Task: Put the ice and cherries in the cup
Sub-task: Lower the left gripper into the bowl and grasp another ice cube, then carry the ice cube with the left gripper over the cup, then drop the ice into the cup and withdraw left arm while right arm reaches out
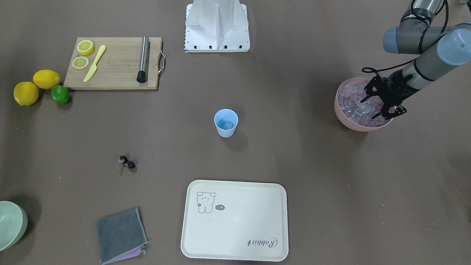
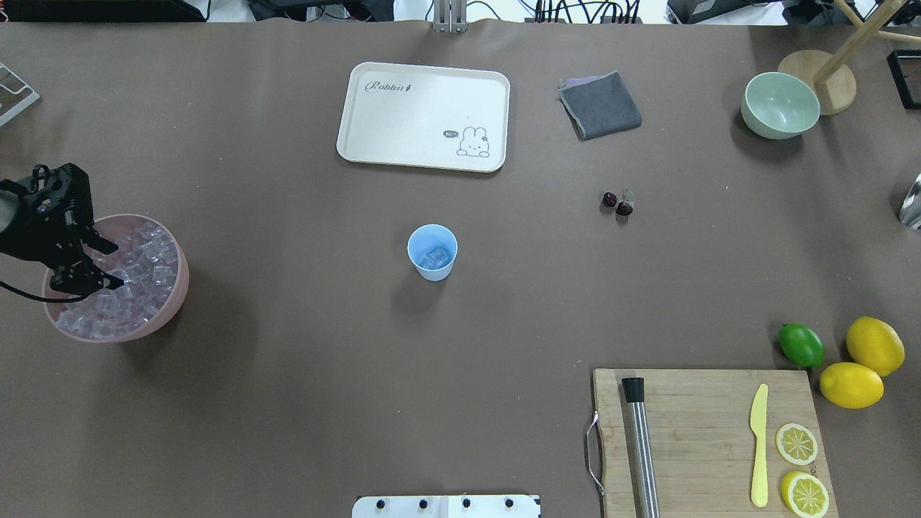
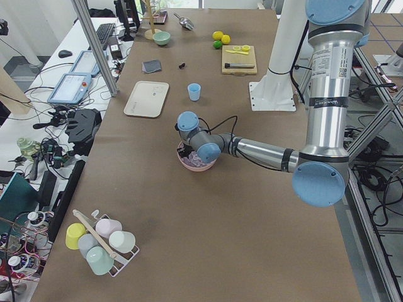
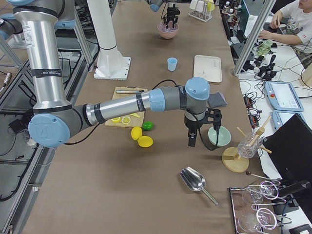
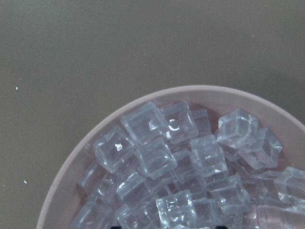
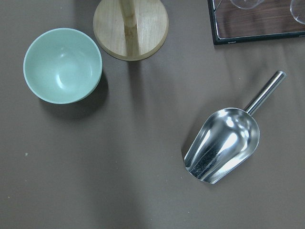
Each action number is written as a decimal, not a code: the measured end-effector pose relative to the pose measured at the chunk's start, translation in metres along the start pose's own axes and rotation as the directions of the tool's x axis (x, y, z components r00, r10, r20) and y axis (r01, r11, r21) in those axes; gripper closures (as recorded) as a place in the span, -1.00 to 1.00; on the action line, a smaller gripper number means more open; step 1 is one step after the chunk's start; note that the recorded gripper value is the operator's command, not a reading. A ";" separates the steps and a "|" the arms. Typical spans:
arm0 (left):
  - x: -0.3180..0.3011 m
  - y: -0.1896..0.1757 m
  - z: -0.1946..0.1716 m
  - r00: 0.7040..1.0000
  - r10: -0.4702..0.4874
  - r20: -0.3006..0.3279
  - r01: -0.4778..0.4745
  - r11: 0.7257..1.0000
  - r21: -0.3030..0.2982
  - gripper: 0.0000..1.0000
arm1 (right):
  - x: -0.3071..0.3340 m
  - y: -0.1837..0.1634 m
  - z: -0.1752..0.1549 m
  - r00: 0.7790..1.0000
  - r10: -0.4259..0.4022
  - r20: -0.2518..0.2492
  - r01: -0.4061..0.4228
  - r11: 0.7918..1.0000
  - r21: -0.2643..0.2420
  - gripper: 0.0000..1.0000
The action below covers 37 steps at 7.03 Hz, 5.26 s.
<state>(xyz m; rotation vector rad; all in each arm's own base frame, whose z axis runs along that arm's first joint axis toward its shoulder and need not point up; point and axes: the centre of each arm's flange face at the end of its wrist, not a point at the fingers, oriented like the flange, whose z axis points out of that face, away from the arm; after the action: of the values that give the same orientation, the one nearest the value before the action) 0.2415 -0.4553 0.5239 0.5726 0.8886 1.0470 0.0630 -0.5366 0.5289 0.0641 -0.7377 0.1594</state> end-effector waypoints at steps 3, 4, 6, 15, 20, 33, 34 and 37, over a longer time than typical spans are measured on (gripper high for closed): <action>0.007 0.001 0.010 1.000 0.011 -0.006 -0.011 1.000 -0.010 0.58 | 0.001 0.000 0.000 1.000 0.001 -0.003 -0.001 1.000 0.001 -1.00; 0.009 0.004 0.014 1.000 0.014 -0.007 -0.014 1.000 -0.015 1.00 | 0.001 0.000 0.000 1.000 0.001 -0.005 -0.001 1.000 0.001 -1.00; 0.011 0.006 0.015 1.000 0.016 -0.011 -0.016 1.000 -0.017 1.00 | 0.000 -0.001 0.000 1.000 0.001 -0.007 -0.001 1.000 0.002 -1.00; -0.013 -0.195 -0.091 0.996 -0.055 -0.071 0.072 0.962 0.262 1.00 | 0.000 -0.001 0.001 1.000 0.003 0.001 -0.003 1.000 -0.003 -1.00; 0.107 -0.362 -0.012 1.000 -0.026 0.015 0.019 0.940 0.341 1.00 | 0.012 0.004 0.013 1.000 0.031 -0.005 -0.031 0.999 -0.033 -1.00; 0.169 -0.401 0.042 0.994 -0.038 0.104 -0.004 0.923 0.384 -0.93 | 0.018 0.008 0.020 0.999 0.036 -0.005 -0.036 0.998 -0.044 -1.00; 0.161 -0.399 0.031 0.993 -0.046 0.109 0.000 0.921 0.389 -0.93 | 0.016 0.007 0.018 0.999 0.032 -0.004 -0.032 0.999 -0.040 -1.00; 0.063 -0.358 -0.036 0.984 -0.161 0.075 0.132 0.944 0.301 -0.93 | -0.003 0.000 0.018 1.000 -0.005 -0.014 0.004 0.999 -0.033 -1.00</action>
<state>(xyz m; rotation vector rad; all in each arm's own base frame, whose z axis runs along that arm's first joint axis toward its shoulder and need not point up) 0.4001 -0.5446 0.2072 0.7890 0.9924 0.7486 0.0488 -0.5395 0.5402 0.0328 -0.7256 0.1433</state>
